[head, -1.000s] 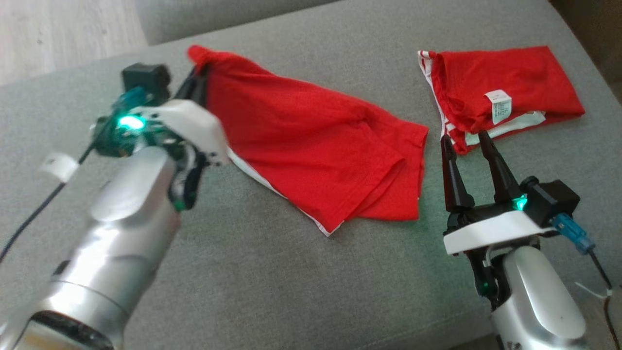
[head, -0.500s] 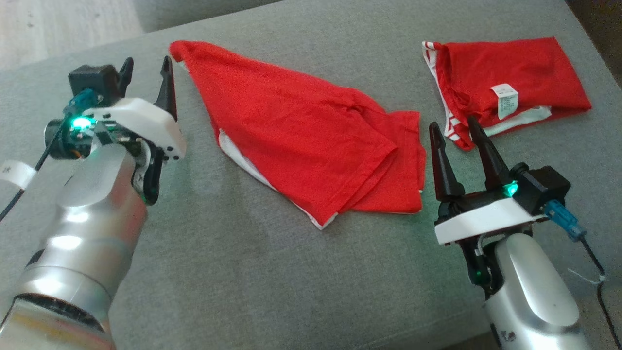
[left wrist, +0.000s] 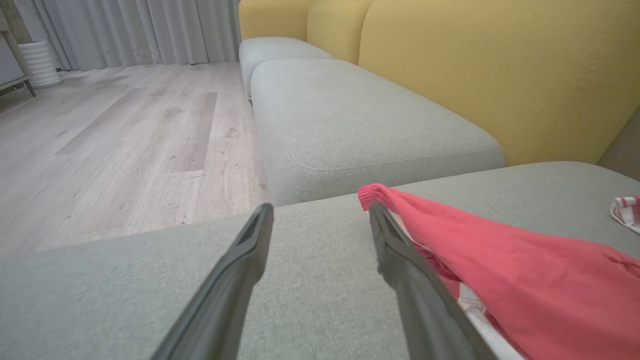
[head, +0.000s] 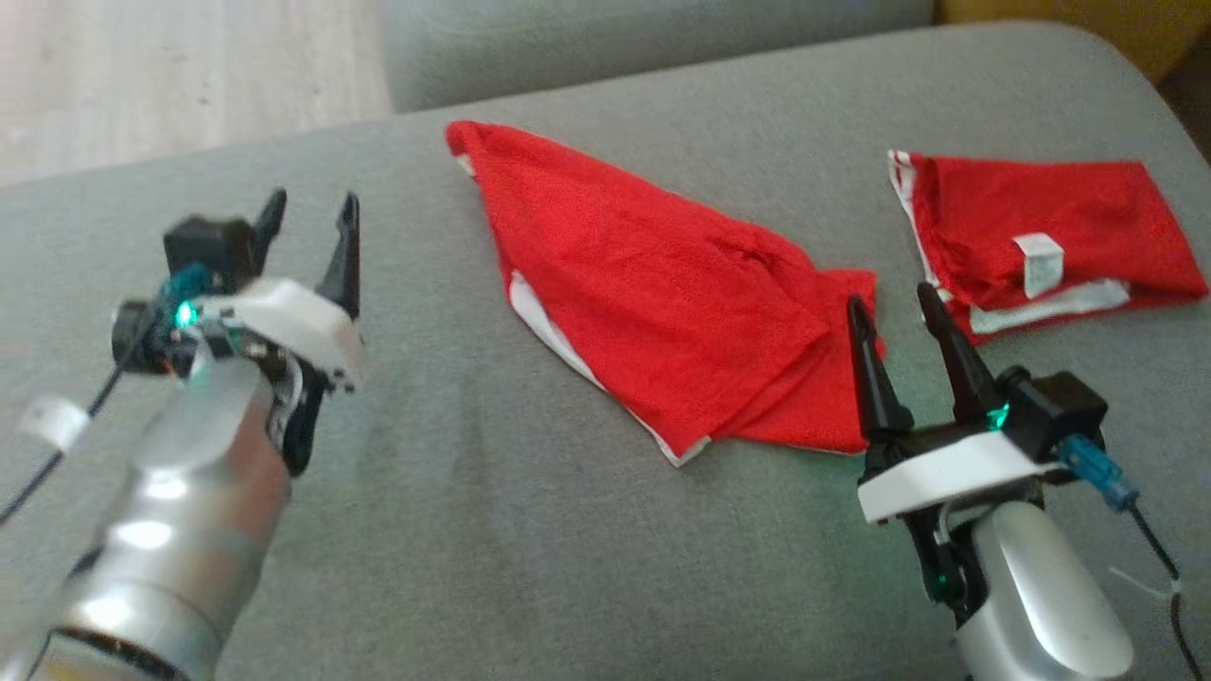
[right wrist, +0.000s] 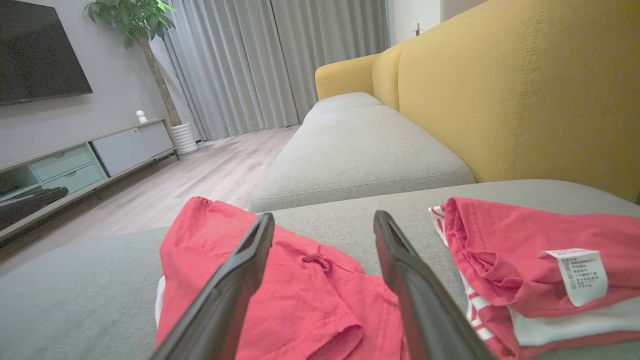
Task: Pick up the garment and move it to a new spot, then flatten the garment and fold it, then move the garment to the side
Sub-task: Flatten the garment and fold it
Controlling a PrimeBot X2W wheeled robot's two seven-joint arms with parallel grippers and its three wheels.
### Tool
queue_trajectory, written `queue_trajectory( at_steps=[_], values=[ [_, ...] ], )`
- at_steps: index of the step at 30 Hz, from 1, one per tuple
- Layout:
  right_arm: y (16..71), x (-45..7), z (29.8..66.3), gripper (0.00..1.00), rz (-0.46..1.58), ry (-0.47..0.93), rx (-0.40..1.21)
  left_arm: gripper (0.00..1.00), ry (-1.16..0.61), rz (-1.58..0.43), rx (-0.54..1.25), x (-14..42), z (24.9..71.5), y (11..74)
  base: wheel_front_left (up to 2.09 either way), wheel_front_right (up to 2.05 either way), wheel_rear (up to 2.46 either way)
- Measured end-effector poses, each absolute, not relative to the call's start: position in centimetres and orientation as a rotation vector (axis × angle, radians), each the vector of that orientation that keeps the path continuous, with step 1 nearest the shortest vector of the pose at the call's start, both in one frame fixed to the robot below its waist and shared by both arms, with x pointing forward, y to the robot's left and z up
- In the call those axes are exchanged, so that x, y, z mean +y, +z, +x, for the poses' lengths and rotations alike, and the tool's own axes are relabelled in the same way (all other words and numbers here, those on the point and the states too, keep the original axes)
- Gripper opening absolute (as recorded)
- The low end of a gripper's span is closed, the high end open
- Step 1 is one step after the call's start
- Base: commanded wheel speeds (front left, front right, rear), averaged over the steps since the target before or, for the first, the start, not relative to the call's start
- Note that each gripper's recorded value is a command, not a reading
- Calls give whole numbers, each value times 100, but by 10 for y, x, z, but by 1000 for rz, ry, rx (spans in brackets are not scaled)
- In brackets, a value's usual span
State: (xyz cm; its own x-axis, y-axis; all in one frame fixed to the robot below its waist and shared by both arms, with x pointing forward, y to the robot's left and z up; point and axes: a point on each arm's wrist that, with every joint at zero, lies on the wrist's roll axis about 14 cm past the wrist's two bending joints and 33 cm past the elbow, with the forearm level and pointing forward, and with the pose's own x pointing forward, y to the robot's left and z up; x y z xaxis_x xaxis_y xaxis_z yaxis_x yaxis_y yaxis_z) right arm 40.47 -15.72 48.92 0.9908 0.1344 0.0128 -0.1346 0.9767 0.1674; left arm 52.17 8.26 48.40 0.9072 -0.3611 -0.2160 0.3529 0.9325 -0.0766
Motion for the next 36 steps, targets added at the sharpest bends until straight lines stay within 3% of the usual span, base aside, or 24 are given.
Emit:
queue_trajectory(
  at_steps=[7,15,20,31,36],
  values=[
    [490,-140,393,100,188,176,-2,100,-341,-115,185,104,480,487,0,0,0],
    [476,-121,375,100,208,222,42,100,-235,-149,69,131,421,494,0,0,0],
    [468,-105,365,100,242,257,72,100,-123,-275,57,136,379,485,0,0,0],
    [452,-85,365,100,235,316,127,100,-140,-253,20,131,375,490,0,0,0],
    [423,-60,354,100,207,398,259,100,-116,-263,42,136,373,480,0,0,0]
  ],
)
